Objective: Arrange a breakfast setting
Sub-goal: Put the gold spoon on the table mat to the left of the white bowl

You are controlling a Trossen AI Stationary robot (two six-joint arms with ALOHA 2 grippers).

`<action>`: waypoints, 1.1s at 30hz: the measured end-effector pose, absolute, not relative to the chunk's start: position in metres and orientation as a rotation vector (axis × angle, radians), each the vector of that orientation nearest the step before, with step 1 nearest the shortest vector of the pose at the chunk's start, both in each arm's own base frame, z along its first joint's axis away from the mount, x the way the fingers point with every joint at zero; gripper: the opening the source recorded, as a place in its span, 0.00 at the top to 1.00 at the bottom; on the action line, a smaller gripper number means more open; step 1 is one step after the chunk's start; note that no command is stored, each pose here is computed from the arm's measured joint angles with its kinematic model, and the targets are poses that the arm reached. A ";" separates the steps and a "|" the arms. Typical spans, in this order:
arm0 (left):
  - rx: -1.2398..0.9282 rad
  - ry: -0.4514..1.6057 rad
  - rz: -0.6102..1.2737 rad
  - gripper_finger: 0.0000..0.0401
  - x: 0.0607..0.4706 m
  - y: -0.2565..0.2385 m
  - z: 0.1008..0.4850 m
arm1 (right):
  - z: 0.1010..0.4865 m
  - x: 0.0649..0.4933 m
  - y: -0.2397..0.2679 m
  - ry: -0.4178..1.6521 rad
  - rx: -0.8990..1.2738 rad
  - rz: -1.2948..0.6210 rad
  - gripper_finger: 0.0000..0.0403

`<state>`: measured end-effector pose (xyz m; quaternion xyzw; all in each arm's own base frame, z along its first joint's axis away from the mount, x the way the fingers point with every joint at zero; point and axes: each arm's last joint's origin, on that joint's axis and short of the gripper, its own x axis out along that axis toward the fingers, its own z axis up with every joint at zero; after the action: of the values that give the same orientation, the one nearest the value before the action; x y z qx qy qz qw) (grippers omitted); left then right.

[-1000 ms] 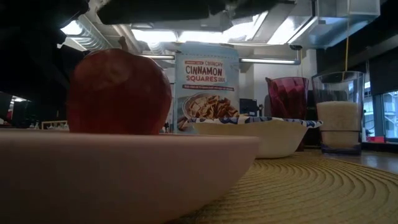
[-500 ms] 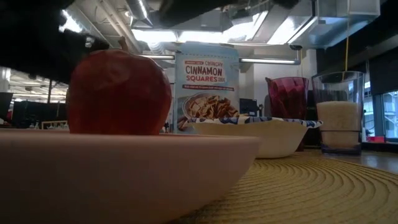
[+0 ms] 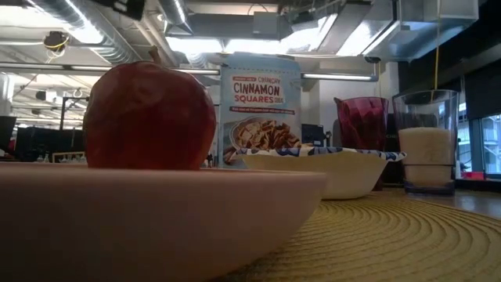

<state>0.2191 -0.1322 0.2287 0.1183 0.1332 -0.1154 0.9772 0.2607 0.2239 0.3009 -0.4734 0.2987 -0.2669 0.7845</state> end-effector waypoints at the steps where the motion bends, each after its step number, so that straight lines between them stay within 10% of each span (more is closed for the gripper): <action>1: 0.238 0.255 -0.262 1.00 0.222 -0.130 0.230 | 0.301 0.254 0.224 0.611 -0.992 -0.598 0.92; 20: 0.401 0.249 -0.341 1.00 0.306 -0.056 0.282 | 0.272 0.211 0.155 0.351 -0.715 -0.782 0.92; 33: 0.916 0.784 -0.164 1.00 0.427 0.006 0.266 | 0.292 0.180 0.169 0.327 -0.782 -0.653 0.92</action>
<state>0.4265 0.0062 0.2659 0.4302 0.3681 -0.0770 0.8206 0.1797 0.1686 0.2923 -0.3726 0.1556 -0.3111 0.8604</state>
